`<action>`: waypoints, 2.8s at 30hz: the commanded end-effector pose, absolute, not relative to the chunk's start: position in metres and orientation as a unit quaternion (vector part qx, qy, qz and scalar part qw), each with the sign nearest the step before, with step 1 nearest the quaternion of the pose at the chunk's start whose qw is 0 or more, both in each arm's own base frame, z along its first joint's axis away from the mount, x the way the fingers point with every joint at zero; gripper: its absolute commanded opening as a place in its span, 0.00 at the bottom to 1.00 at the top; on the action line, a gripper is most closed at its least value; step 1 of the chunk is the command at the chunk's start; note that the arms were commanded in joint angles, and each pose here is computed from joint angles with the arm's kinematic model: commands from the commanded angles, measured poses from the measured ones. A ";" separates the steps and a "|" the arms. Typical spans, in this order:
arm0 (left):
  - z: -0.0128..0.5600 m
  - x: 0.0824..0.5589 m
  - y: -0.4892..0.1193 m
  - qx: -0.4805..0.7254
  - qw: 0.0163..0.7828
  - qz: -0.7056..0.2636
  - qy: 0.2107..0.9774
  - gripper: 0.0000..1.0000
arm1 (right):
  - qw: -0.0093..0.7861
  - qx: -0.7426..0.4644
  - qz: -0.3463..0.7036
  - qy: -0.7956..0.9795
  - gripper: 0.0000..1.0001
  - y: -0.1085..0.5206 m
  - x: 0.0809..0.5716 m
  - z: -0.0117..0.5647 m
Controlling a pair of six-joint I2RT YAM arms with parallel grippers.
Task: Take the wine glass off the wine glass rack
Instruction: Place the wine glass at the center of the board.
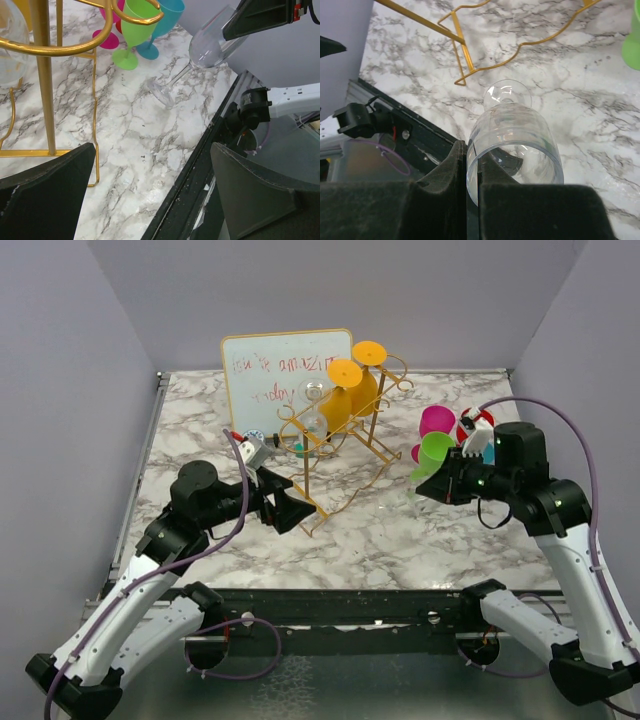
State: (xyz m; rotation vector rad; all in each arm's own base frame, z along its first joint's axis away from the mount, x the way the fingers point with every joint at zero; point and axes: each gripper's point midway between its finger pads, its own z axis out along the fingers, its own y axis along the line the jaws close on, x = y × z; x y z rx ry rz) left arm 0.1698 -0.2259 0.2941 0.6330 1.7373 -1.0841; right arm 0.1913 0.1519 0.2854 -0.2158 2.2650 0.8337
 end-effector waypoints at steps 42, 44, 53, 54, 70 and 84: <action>0.297 0.174 -0.211 0.227 0.500 -0.416 0.725 0.99 | 0.313 0.018 0.043 0.949 0.01 0.083 0.284 0.167; 0.298 0.174 -0.213 0.227 0.496 -0.421 0.725 0.99 | 0.306 0.012 0.043 0.951 0.01 0.084 0.285 0.161; 0.303 0.170 -0.208 0.226 0.509 -0.419 0.717 0.99 | 0.304 0.004 0.046 0.952 0.11 0.086 0.284 0.157; 0.302 0.170 -0.209 0.227 0.508 -0.419 0.717 0.99 | 0.304 0.003 0.047 0.952 0.12 0.086 0.284 0.157; 0.301 0.167 -0.209 0.233 0.505 -0.421 0.716 0.99 | 0.286 -0.008 0.054 0.957 0.29 0.091 0.283 0.154; 0.305 0.166 -0.206 0.235 0.510 -0.417 0.715 0.99 | 0.294 -0.015 0.060 0.954 0.35 0.093 0.287 0.164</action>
